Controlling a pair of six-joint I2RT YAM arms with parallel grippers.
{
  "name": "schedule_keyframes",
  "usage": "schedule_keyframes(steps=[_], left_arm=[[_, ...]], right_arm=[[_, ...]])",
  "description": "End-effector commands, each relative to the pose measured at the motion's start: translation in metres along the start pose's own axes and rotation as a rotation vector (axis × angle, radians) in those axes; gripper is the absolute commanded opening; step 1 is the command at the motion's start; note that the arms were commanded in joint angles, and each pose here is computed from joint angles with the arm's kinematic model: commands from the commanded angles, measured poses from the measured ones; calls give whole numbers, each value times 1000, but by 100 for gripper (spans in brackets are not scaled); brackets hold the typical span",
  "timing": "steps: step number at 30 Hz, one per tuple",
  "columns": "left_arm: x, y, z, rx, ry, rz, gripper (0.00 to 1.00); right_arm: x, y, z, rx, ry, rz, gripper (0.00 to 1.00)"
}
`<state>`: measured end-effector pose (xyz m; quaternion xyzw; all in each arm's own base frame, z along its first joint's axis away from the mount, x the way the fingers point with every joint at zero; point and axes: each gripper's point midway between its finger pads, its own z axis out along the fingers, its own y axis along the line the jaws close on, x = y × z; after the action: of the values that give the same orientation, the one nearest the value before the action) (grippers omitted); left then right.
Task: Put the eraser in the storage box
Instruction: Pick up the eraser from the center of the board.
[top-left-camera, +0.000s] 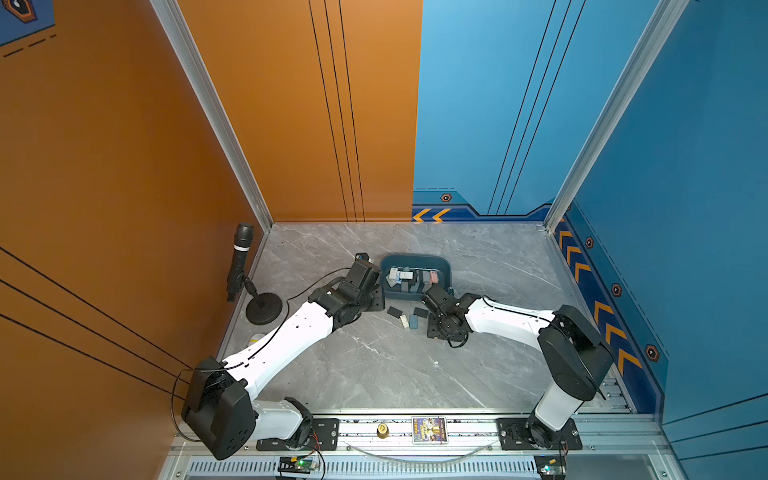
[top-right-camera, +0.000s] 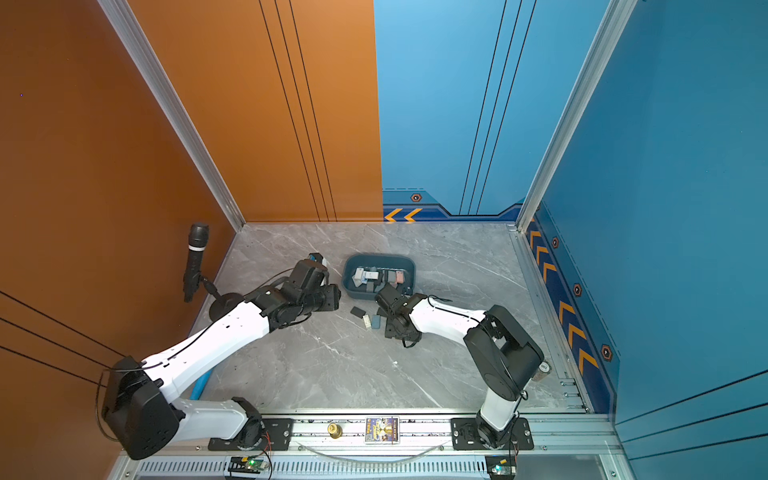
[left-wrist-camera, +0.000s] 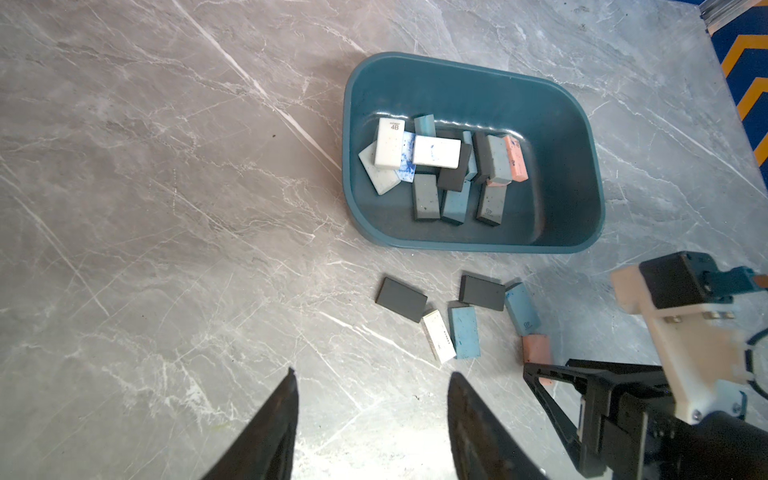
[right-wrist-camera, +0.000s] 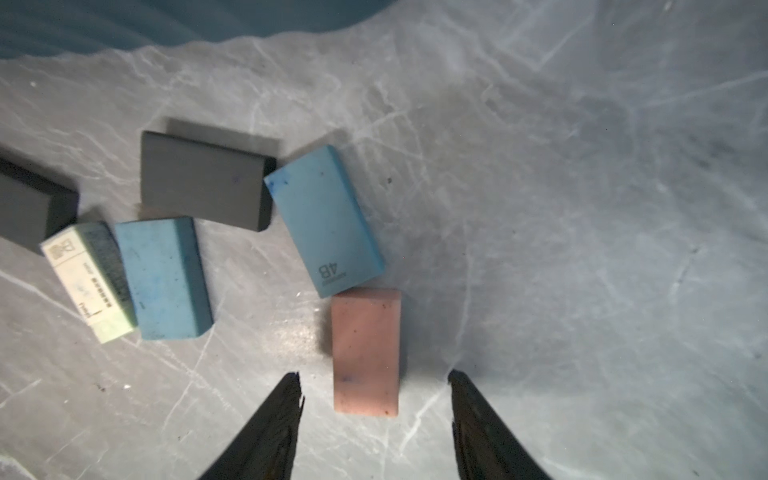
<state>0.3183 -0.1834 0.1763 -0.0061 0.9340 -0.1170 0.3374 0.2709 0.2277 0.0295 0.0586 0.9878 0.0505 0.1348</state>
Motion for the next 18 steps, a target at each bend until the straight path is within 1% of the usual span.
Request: schedule_keyframes(steps=[1,6,10,12,18], left_arm=[[6,8,-3,-24,-15,-17,58],[9,14,-5,-37,-19,-24,58],[11,17,-6,-41,-21,-30,58],[11,18,-7,-43,-23,-32,58],[14,22,-9,-50,-22,-34,58]], right_arm=[[-8,1,1,29,-28,-1,58],[-7,-1,7,49,-21,2,57],[-6,-2,8,61,-16,-1,52],[-6,-3,8,68,-20,-3,49],[-3,-6,9,86,-18,-10,32]])
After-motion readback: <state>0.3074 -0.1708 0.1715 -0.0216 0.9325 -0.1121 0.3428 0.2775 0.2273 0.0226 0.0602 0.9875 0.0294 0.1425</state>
